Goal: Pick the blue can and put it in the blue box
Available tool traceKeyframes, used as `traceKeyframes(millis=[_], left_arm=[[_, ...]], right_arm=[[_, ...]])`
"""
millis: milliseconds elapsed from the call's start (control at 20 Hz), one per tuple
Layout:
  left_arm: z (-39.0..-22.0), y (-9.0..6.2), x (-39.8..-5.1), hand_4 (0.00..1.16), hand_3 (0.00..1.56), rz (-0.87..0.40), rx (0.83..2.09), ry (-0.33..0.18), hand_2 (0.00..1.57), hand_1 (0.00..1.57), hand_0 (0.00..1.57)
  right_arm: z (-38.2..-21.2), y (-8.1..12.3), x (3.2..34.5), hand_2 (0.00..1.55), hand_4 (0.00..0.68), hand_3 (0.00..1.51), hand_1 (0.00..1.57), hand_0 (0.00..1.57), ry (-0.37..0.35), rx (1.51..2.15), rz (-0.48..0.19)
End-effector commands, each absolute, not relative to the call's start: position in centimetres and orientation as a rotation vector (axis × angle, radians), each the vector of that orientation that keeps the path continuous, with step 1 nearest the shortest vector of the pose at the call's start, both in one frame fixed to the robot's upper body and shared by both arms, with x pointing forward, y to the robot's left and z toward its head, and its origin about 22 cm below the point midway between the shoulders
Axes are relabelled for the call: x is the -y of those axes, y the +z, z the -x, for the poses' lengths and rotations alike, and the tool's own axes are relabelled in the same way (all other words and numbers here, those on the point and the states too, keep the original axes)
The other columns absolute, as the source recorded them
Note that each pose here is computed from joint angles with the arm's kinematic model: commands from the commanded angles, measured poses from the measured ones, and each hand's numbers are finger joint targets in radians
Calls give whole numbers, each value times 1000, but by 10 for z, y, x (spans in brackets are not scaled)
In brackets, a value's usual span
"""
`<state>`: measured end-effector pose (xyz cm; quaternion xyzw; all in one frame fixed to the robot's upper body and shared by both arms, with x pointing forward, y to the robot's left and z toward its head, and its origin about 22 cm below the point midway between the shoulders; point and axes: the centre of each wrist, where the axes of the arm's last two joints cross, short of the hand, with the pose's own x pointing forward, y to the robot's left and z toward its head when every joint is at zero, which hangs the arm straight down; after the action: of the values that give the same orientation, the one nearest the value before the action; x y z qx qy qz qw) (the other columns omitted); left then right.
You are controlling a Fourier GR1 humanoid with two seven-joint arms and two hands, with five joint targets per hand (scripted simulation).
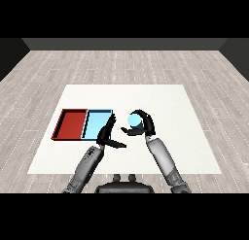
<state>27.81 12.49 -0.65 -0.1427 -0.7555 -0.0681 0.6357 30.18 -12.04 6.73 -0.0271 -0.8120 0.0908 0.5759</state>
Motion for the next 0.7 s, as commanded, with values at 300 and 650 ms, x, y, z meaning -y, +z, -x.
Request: traceKeyframes(millis=[300,650], left_arm=[[-277,-13,-112,0,0,359,1676,-120,0,0,0],[-293,-23,-100,0,0,356,1647,-112,0,0,0]], right_arm=[[-305,84,119,1466,610,1399,1486,1486,219,1918,16],[-309,76,109,1457,611,1394,1469,1469,229,1927,-19]])
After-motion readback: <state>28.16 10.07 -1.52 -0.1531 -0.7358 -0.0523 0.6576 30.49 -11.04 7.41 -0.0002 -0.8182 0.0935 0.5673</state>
